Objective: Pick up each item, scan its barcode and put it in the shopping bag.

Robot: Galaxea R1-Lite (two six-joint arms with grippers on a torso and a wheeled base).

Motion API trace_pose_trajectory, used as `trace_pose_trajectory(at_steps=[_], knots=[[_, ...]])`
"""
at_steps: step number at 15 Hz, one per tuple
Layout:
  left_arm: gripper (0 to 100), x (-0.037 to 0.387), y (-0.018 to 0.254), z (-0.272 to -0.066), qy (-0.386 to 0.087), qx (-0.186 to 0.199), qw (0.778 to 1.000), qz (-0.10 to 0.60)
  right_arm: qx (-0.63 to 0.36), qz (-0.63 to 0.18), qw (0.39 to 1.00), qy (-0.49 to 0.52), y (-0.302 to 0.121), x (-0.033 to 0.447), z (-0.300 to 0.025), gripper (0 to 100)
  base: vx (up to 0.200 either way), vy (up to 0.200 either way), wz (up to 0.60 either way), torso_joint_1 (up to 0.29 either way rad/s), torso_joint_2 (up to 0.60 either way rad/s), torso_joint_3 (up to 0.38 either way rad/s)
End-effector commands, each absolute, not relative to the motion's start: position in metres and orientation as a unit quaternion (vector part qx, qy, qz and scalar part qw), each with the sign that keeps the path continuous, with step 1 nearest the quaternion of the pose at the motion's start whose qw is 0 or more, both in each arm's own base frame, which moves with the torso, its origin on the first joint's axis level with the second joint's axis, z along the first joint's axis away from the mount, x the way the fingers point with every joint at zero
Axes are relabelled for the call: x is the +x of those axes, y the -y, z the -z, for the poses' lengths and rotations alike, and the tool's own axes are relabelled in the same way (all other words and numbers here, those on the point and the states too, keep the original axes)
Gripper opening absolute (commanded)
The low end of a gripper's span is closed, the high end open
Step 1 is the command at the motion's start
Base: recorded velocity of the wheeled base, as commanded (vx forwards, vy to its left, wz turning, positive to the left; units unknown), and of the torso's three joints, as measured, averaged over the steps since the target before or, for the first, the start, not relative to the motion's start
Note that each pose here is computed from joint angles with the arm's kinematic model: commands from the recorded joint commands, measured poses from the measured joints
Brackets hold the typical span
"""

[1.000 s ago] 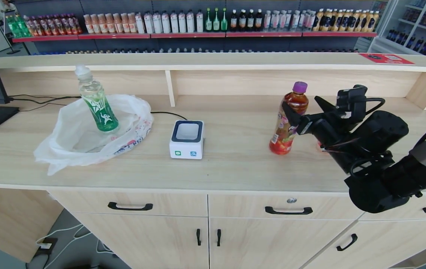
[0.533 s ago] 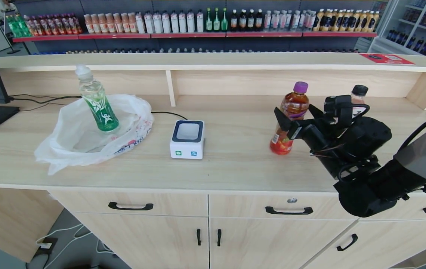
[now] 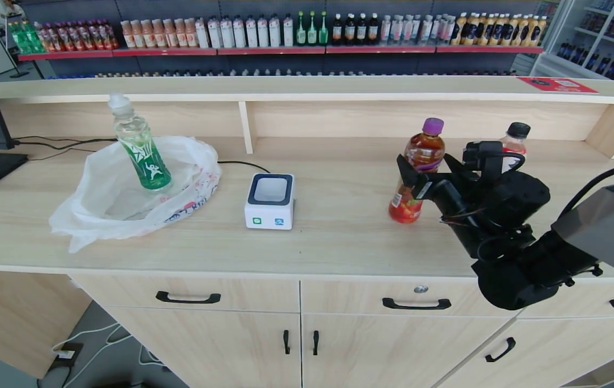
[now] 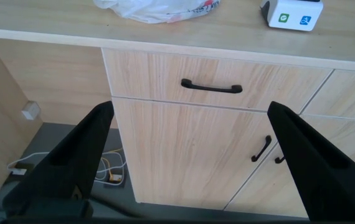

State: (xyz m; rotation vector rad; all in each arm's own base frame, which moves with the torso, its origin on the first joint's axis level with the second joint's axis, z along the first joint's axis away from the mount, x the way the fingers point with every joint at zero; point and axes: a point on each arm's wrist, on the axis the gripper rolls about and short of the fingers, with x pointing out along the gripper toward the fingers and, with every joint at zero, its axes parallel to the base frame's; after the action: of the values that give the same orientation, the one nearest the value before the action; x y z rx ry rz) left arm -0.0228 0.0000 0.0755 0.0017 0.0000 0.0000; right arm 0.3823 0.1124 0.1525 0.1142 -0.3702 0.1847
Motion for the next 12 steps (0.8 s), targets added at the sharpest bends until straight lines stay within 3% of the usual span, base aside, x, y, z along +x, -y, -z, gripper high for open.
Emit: trace_pose_trajectory(at_steps=[1,12], knots=[[100,-0.023,0.000,-0.075,0.000,0.001,1.000,0.000,0.056,-0.091,0.977,0.183,-0.114,0.388,-0.147,100,0.000,0.000,0.00,0.000,0.00,0.000],[100,-0.023,0.000,-0.075,0.000,0.001,1.000,0.000,0.053,-0.089,0.981,0.164,-0.115,0.399,-0.127,100,0.000,0.000,0.00,0.000,0.00,0.000]])
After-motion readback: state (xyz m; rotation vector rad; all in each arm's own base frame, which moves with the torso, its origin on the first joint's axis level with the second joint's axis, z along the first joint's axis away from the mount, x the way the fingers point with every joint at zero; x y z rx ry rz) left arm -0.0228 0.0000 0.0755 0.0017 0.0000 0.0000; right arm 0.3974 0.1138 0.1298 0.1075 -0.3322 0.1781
